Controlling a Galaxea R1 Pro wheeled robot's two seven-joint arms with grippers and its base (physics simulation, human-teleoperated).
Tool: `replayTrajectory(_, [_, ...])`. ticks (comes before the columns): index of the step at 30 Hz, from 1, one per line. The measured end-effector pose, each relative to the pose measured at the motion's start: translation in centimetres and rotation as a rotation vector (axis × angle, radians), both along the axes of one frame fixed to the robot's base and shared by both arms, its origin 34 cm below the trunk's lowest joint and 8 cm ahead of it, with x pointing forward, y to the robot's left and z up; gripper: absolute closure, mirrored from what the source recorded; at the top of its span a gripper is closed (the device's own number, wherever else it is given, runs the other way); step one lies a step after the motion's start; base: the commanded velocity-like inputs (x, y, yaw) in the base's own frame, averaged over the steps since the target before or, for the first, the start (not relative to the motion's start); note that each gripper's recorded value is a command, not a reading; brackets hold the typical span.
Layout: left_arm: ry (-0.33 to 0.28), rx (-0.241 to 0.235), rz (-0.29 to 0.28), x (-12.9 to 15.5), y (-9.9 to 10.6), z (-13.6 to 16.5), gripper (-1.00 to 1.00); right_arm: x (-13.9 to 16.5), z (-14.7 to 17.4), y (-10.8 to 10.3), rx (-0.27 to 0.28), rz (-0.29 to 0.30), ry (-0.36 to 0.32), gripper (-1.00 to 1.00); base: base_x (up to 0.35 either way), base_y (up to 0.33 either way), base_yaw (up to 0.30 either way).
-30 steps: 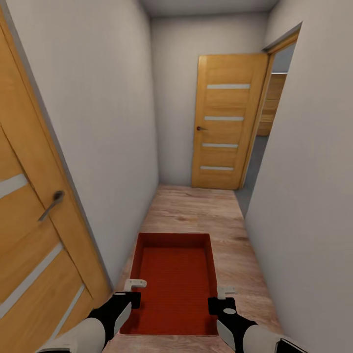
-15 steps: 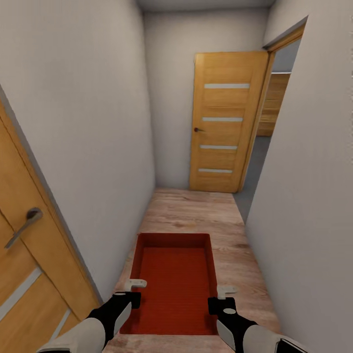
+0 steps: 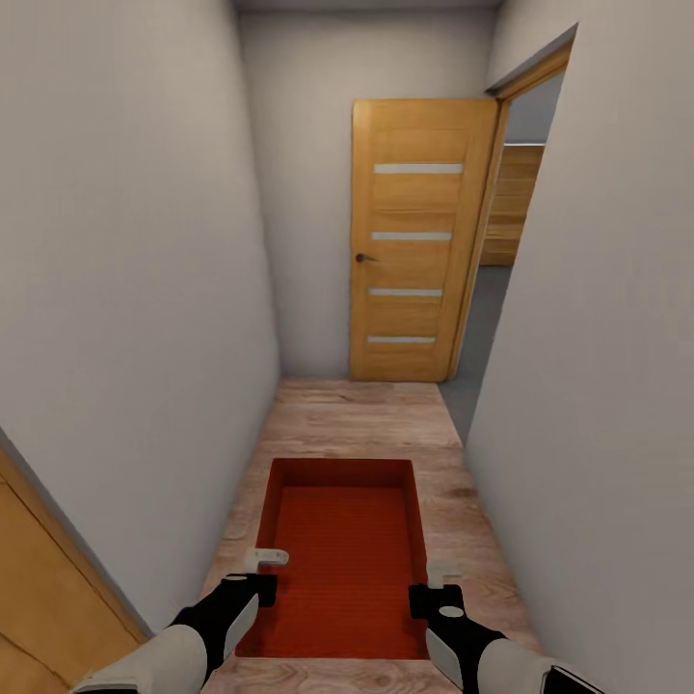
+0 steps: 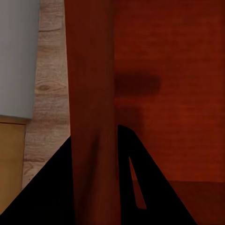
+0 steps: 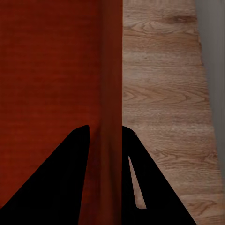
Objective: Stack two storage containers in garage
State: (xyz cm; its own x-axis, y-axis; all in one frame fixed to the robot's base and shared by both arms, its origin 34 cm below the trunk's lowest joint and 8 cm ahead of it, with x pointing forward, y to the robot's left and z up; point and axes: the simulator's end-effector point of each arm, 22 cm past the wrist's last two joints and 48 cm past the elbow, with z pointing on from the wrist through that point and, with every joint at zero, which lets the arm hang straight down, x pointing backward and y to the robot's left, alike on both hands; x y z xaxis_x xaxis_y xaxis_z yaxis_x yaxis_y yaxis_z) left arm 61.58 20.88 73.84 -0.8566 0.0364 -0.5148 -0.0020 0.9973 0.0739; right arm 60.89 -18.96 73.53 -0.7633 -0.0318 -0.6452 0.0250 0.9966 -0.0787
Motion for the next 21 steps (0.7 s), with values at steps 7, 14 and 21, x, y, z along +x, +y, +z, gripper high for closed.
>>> replayTrajectory(7, [0.0, 0.0, 0.0, 0.0, 0.0, 0.0, 1.0, 0.01, 0.0, 0.0, 0.0, 0.0, 0.0, 1.0, 0.322, 0.0, -0.001])
replayTrajectory(14, [0.0, 0.0, 0.0, 0.0, 0.0, 0.0, 1.0, 0.01, 0.0, 0.0, 0.0, 0.0, 0.0, 1.0, 0.322, 0.0, 0.0])
replayTrajectory(21, [0.0, 0.0, 0.0, 0.0, 0.0, 0.0, 1.0, 0.0, 0.0, 0.0, 0.0, 0.0, 0.0, 1.0, 0.322, 0.0, 0.0])
